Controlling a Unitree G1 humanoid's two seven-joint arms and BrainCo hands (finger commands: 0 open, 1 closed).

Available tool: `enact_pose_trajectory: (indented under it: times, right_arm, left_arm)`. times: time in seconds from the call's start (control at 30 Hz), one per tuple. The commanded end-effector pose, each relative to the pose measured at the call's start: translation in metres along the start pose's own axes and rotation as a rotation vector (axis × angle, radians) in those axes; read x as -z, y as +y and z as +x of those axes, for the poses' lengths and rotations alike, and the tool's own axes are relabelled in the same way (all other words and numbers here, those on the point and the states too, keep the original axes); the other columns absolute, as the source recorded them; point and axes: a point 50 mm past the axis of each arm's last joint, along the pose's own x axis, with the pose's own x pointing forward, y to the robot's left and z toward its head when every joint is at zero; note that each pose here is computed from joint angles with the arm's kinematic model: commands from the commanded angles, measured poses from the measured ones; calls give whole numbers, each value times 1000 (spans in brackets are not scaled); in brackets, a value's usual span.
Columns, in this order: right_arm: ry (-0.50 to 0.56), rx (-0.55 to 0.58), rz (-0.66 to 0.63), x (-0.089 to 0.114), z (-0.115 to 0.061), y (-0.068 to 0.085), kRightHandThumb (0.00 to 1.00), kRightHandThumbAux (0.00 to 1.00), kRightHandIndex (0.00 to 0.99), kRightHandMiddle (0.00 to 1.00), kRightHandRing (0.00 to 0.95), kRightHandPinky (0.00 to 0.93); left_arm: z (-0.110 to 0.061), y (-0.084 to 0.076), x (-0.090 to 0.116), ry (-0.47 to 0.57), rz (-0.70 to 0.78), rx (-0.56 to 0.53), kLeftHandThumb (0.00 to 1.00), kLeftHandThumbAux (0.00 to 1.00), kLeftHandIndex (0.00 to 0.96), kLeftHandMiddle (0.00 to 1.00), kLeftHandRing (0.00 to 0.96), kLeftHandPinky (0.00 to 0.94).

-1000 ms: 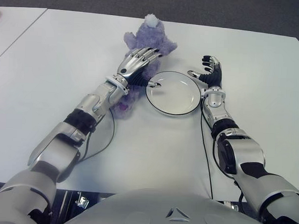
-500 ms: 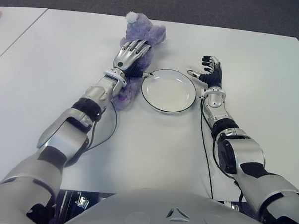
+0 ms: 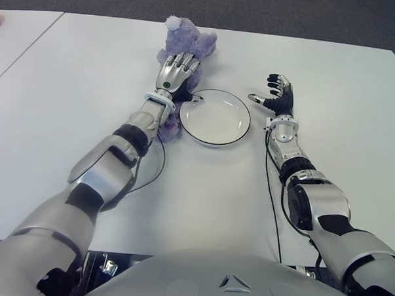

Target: Put the doll into the plate.

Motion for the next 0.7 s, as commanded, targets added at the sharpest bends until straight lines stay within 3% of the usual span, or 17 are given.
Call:
enact_pose_trajectory:
  times: [0.03, 0.43, 0.7]
  right_arm:
    - [457, -109, 10, 112, -113, 25, 0, 944, 249, 278, 251, 258]
    - [449, -114, 18, 113, -114, 24, 0, 935, 251, 285, 262, 270]
    - [459, -115, 39, 113, -114, 24, 0, 921, 238, 273, 255, 265]
  left_arm:
    - [-30, -50, -1, 58, 166, 257, 0, 415, 0, 0, 0, 0]
    - [-29, -47, -4, 104, 207, 224, 0, 393, 0, 0, 0, 0]
    - [-30, -47, 0, 151, 183, 224, 0, 464, 0, 0, 0, 0]
